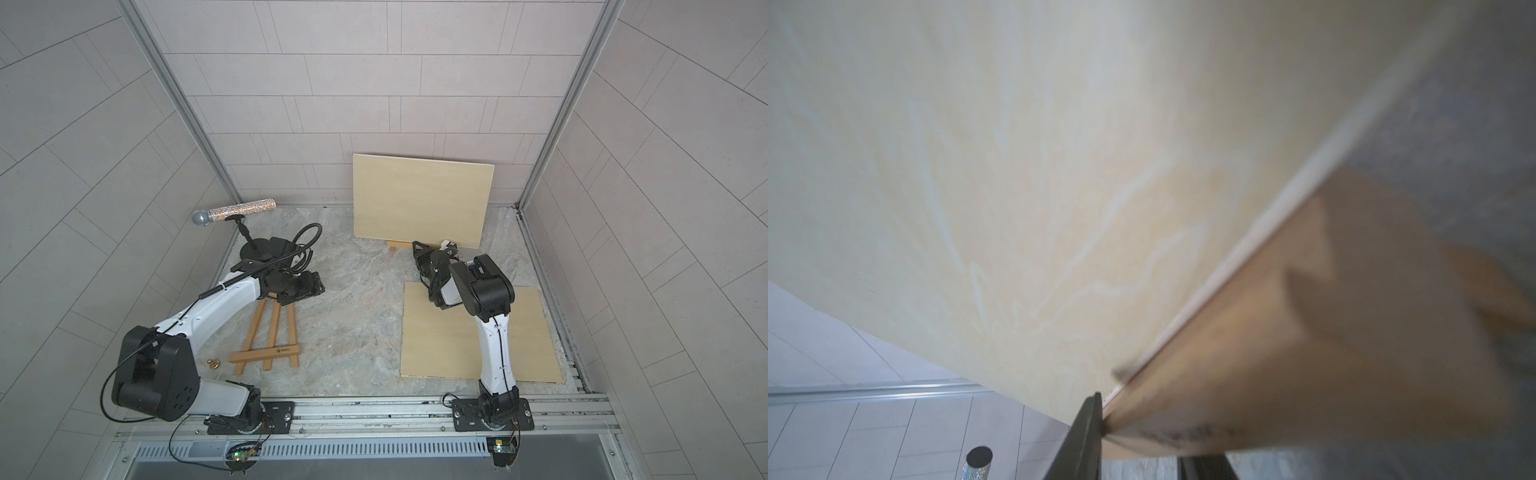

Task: Disassemble the easel
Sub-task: Move the easel to the center of the board.

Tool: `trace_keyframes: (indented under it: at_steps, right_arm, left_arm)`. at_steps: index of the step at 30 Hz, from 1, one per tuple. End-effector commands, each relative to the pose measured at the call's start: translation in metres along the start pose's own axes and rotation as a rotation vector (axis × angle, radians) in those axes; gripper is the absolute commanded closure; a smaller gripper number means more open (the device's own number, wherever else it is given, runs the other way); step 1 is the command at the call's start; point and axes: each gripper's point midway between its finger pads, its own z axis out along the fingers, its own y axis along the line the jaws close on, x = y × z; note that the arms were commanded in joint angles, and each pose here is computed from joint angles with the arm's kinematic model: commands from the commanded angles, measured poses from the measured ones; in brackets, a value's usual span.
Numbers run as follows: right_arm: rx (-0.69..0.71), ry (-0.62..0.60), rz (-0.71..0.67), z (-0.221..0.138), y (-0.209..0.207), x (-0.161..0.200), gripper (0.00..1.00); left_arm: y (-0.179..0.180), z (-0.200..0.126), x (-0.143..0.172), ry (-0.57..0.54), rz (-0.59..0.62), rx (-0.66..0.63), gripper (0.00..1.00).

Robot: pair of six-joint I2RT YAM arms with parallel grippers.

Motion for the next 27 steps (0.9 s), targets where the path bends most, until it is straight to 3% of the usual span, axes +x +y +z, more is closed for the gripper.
trace_keyframes:
  at_steps: [1,27]
  right_arm:
    - [0.001,0.153,-0.046,-0.010,0.000,0.042,0.92]
    - [-0.028,0.512,-0.015,-0.066,0.003,0.183,0.92]
  left_arm:
    - [0.003,-0.005,0.003,-0.010,0.003,-0.015,0.20]
    - [0.053,-0.058,0.013,-0.122,-0.059,-0.158,0.19]
